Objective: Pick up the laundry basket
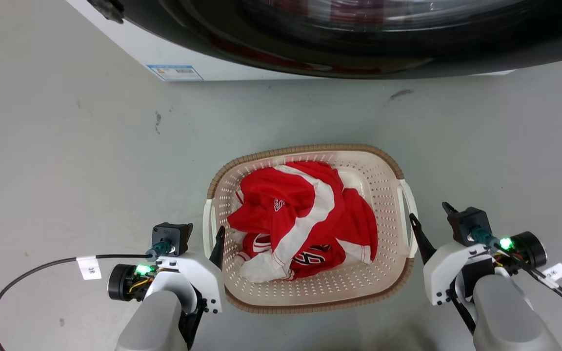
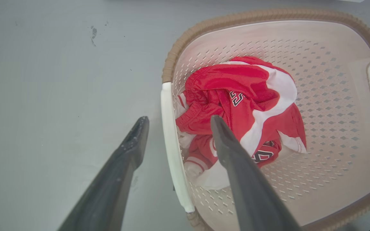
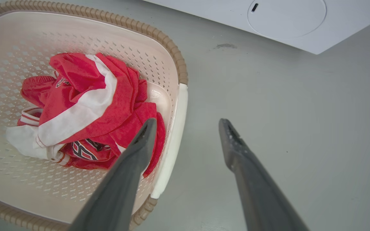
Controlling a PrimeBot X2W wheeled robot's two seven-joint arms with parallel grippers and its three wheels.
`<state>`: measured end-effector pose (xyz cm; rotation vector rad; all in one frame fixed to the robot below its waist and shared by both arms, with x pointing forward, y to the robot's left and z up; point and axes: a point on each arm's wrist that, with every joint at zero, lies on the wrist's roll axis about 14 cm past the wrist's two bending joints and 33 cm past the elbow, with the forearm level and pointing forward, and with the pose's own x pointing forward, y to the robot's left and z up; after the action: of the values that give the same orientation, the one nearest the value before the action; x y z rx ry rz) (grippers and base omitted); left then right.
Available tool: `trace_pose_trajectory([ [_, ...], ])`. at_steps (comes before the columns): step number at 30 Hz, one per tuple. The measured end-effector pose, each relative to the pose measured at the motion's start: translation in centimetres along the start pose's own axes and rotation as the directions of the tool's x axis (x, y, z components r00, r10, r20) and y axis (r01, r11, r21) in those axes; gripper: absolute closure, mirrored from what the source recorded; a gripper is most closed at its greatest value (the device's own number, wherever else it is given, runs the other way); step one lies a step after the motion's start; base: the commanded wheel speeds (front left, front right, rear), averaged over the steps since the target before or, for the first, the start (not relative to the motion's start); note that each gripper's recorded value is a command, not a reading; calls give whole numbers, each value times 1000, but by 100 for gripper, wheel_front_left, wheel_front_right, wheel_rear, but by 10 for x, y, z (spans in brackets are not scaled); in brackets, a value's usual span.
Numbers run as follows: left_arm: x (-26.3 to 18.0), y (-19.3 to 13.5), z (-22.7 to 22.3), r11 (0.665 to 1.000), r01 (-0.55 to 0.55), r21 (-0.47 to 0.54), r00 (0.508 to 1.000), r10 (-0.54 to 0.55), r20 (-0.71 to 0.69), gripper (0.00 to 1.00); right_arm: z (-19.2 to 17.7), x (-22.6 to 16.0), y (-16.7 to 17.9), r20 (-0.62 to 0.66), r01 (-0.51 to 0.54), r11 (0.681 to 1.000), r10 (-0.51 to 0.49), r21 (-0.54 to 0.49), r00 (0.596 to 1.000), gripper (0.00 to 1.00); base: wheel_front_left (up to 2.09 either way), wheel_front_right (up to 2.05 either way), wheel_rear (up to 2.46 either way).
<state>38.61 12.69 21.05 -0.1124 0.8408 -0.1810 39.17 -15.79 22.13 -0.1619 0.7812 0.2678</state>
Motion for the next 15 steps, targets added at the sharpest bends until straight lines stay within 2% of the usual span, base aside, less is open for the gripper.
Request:
trace_pose_trajectory([
  [4,13,2,-10,1000,4,3,999,-4,-40,0,-17,13,3,-64,-21,1000,21,-6,998,0,0,0,0],
  [15,35,3,-28,1000,21,13,994,-20,-105,0,-39,34,13,-143,-69,998,67,-5,987,0,0,0,0],
])
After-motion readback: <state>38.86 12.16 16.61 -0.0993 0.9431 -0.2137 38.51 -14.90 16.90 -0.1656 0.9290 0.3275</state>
